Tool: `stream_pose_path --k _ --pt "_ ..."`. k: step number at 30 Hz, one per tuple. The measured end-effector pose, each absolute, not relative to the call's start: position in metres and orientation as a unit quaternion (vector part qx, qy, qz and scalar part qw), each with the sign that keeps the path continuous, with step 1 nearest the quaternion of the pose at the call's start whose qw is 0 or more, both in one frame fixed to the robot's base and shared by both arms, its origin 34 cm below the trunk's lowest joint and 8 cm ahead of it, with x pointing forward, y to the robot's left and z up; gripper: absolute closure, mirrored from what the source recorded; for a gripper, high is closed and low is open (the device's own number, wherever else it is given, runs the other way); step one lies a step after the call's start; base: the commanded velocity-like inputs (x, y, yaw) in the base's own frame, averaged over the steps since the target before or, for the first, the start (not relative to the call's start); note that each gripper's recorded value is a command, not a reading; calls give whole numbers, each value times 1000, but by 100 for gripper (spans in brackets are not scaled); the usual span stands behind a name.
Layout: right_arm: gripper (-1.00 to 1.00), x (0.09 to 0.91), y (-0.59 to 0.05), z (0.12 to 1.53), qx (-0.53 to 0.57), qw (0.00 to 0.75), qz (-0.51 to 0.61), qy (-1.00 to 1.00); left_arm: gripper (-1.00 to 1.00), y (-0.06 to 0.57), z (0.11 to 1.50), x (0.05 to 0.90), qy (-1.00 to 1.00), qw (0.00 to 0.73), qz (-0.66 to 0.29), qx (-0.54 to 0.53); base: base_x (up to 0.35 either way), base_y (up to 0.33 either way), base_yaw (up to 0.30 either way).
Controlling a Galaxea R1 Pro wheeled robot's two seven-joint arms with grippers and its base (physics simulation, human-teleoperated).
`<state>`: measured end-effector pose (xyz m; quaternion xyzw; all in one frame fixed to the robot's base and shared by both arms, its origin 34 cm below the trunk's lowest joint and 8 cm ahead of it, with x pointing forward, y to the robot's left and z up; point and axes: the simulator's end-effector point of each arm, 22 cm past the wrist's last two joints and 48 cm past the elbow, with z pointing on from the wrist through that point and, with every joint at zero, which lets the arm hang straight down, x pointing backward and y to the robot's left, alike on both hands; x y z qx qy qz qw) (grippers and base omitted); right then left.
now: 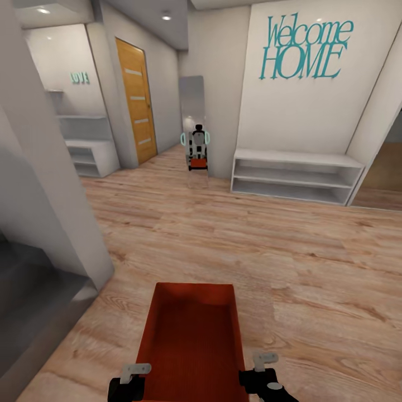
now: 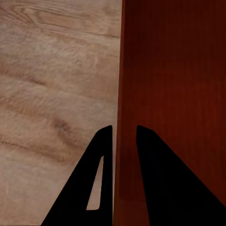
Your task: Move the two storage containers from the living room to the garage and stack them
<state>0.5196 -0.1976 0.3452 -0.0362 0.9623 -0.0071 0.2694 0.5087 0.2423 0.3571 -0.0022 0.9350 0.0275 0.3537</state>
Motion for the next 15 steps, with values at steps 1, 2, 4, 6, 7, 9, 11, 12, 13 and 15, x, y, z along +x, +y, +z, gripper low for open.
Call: stream_pose_path --k 1,2,4,6,7,9,11,12,13,15 --pt "100 520 -198 345 -36 269 -7 962 100 242 357 509 935 354 27 -2 344 0 9" --pt "100 520 -198 345 -36 269 -7 962 100 242 357 509 935 354 28 -2 344 0 57" --pt "100 519 -197 345 -36 269 -7 962 100 242 357 508 935 353 28 -2 344 0 131" --pt "100 519 -197 344 -36 268 -7 963 100 242 356 508 935 353 28 -2 344 0 188" --pt "100 519 -197 344 -36 268 -7 963 100 242 356 508 936 352 28 -2 344 0 158" --pt "100 518 -197 344 -36 267 -7 963 100 242 355 507 936 352 28 -2 344 0 104" --pt "100 518 -198 343 -37 267 -7 963 100 242 355 507 936 351 28 -2 344 0 37" --pt "100 518 -198 343 -37 267 -7 963 100 242 355 507 936 351 28 -2 344 0 27" --pt "100 518 -198 343 -37 267 -7 963 100 242 355 507 936 351 28 -2 344 0 17" --pt "100 518 -198 343 -37 267 -7 963 100 242 355 507 936 351 28 -2 344 -2 11"
